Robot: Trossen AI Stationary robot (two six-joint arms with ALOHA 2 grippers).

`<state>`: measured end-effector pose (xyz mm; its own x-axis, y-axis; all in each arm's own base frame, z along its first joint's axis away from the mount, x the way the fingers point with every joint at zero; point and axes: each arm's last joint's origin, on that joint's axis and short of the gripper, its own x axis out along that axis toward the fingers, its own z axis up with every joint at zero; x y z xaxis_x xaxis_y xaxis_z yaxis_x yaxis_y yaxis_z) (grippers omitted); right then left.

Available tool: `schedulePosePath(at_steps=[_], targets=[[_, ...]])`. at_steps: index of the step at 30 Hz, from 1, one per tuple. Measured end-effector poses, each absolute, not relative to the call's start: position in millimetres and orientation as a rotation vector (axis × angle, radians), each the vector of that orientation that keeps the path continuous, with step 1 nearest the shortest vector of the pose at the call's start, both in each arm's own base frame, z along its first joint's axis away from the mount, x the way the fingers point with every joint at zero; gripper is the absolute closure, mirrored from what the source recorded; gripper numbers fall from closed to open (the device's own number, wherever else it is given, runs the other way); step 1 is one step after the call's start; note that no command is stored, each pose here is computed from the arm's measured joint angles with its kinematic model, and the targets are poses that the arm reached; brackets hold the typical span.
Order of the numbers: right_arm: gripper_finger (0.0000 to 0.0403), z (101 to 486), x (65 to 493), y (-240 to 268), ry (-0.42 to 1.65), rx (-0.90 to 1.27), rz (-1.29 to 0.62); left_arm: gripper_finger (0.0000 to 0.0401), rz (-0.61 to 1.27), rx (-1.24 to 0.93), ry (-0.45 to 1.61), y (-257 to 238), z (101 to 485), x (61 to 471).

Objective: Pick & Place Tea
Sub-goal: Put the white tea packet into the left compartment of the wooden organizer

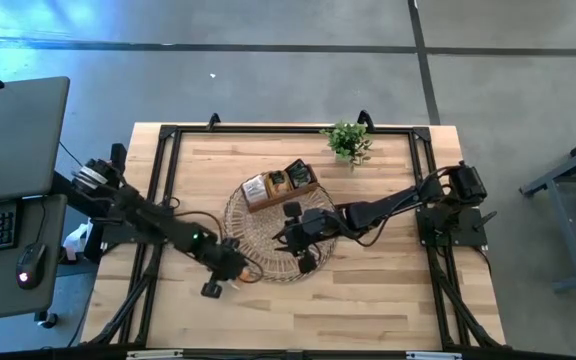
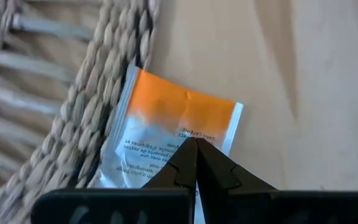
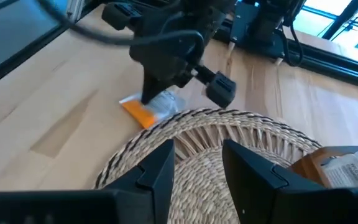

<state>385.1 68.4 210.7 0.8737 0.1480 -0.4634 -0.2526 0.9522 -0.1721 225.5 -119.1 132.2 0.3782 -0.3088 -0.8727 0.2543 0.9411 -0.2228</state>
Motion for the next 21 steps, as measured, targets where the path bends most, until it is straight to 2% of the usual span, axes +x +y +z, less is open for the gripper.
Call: schedulePosePath(at_steps=[3, 6, 12, 14, 17, 21], targets=[[0.0277, 204, 389, 69, 0.463, -0.226, 0.210, 0.0401, -0.316, -0.046, 1.189, -118, 149, 227], [0.0296, 184, 398, 72, 0.456, -0.232, 0.251, 0.0401, -0.268, -0.099, 1.159, -121, 181, 229], [0.0373, 151, 416, 79, 0.365, -0.270, 0.403, 0.0401, -0.001, -0.264, 1.076, -121, 213, 194], [0.0395, 148, 425, 80, 0.355, -0.262, 0.395, 0.0401, 0.134, -0.338, 1.063, -118, 208, 178], [0.0392, 144, 442, 85, 0.355, -0.213, 0.387, 0.0401, 0.293, -0.490, 0.991, -116, 196, 160], [0.0400, 124, 472, 102, 0.427, -0.181, 0.431, 0.0401, 0.422, -0.650, 1.014, -113, 167, 142]])
